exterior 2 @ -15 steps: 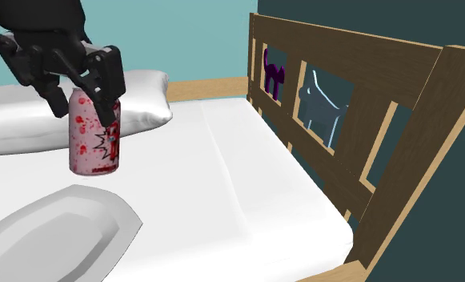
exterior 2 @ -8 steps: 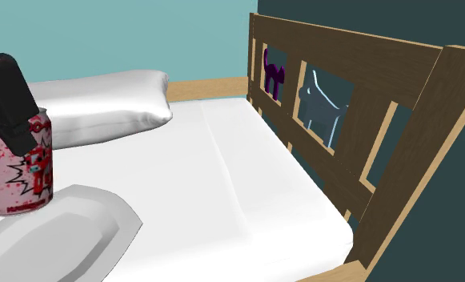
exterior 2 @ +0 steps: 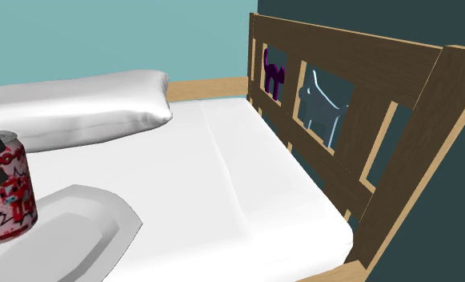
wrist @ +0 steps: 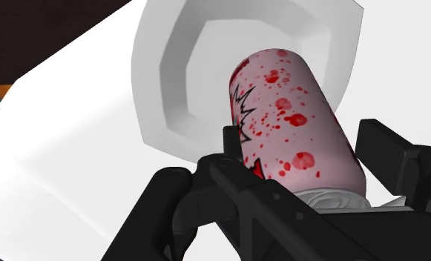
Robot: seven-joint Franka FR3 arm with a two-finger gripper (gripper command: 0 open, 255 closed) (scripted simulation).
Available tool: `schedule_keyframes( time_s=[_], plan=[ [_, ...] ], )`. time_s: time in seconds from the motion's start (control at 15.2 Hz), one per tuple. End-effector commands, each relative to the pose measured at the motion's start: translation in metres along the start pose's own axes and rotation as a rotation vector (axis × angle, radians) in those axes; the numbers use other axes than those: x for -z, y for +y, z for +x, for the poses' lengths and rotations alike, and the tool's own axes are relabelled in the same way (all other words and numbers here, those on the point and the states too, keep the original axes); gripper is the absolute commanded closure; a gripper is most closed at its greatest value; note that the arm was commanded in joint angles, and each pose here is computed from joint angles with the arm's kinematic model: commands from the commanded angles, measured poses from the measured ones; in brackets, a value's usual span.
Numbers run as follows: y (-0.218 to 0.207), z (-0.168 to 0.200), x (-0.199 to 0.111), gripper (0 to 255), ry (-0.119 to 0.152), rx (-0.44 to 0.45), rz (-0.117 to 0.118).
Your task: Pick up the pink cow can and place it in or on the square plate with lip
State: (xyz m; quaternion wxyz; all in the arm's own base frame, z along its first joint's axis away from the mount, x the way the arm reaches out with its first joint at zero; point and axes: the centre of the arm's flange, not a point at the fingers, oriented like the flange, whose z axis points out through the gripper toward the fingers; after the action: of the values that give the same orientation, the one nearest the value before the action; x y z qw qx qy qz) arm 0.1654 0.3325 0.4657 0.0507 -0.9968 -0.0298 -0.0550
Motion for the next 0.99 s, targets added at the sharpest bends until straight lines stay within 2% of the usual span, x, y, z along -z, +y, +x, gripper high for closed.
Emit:
schedule_keyframes(
  time_s=[0.0,0.73,0.92],
  plan=[
    [0.002,-0.002,-0.01,255,0.001,0.0,0.001],
    [0.008,-0.009,-0.07,255,0.001,0.0,0.001],
    [0.008,-0.009,-0.07,255,0.001,0.0,0.001]
  ],
)
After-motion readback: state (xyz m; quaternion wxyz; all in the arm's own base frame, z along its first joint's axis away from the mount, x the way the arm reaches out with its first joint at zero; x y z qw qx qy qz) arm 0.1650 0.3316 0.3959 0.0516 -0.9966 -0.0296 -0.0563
